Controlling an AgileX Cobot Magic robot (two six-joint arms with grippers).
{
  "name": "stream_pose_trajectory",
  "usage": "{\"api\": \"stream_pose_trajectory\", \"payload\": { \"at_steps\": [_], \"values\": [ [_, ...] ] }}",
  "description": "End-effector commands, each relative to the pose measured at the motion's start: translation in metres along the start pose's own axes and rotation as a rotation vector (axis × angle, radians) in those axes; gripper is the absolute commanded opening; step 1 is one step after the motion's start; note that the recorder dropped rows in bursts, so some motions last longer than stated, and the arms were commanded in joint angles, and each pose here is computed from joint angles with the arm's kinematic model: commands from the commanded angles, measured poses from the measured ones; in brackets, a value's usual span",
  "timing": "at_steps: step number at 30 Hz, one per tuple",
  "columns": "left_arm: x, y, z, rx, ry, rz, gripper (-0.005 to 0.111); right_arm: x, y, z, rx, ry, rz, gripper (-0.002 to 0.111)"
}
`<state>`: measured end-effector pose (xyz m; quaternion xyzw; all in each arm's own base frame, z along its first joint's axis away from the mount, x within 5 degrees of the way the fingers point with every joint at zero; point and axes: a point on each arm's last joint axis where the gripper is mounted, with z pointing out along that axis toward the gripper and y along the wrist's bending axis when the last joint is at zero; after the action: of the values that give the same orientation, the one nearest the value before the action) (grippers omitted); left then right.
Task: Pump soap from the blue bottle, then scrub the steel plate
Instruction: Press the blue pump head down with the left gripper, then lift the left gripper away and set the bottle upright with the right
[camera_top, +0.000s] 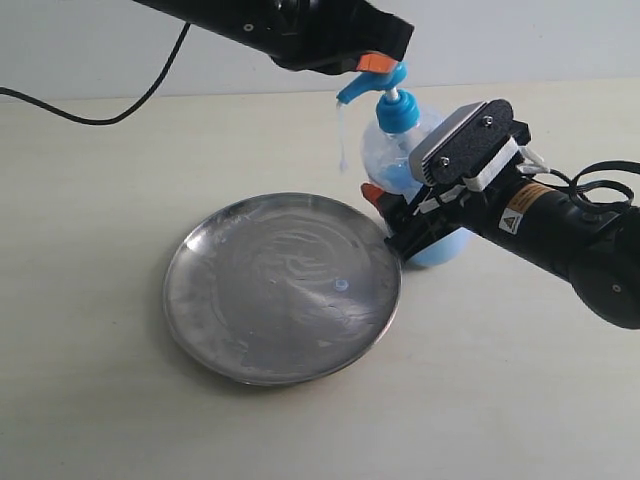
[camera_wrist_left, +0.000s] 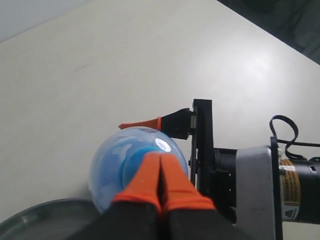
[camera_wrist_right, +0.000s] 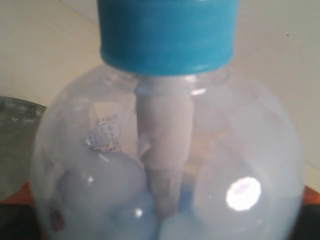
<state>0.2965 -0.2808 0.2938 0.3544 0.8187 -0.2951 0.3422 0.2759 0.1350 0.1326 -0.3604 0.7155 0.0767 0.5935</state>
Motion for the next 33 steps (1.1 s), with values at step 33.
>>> {"api": "stream_pose_trajectory", "payload": {
  "at_steps": [33],
  "values": [
    [-0.068,-0.009,-0.102,-0.115,-0.245,0.159,0.0,-0.006,0.0,0.0,0.012,-0.038,-0.001,0.0]
  ]
}}
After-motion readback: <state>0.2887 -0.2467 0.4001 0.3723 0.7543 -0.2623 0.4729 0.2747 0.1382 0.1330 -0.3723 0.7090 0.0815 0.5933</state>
